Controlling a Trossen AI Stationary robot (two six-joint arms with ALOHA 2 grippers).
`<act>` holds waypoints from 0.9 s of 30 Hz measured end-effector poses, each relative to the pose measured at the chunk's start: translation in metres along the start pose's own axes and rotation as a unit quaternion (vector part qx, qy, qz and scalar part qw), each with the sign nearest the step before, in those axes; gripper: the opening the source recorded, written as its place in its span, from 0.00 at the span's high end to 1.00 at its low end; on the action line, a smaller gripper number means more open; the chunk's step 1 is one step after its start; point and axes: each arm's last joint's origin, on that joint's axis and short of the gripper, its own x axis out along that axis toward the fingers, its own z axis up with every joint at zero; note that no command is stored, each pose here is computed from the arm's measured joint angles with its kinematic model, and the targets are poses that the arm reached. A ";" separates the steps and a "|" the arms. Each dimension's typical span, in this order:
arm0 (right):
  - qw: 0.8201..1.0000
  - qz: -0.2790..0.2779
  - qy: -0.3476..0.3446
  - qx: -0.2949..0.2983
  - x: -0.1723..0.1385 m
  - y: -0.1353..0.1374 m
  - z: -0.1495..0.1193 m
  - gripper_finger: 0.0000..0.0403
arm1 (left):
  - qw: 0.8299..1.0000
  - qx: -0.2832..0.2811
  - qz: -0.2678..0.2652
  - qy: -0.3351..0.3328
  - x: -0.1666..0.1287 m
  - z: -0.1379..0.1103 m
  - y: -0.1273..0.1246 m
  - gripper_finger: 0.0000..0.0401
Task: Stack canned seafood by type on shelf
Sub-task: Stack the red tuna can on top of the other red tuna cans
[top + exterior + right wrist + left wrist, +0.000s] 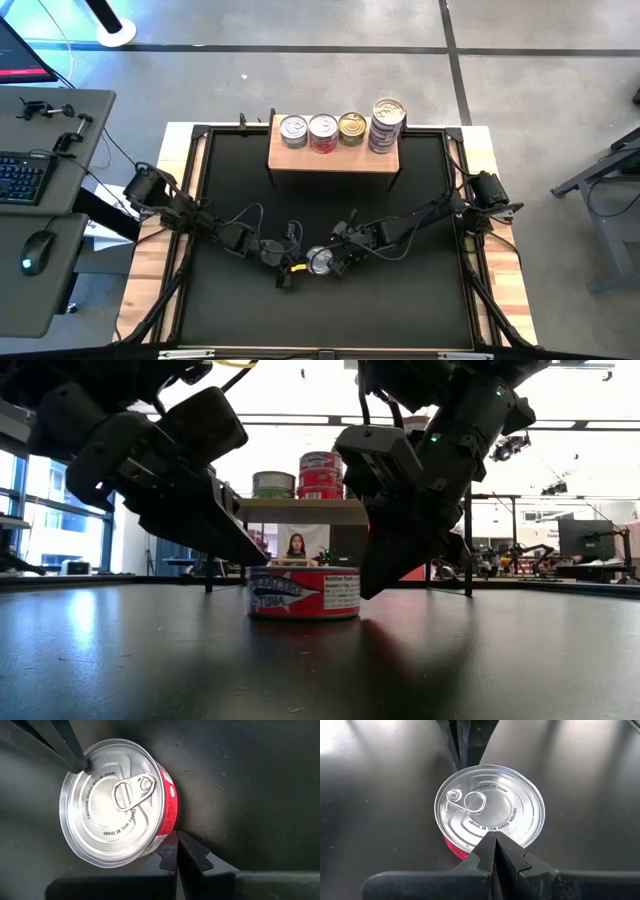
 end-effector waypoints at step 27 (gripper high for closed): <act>0.995 0.083 -0.047 -0.038 -0.041 0.041 0.037 1.00 | 0.998 0.012 0.024 0.053 0.003 -0.016 0.004 1.00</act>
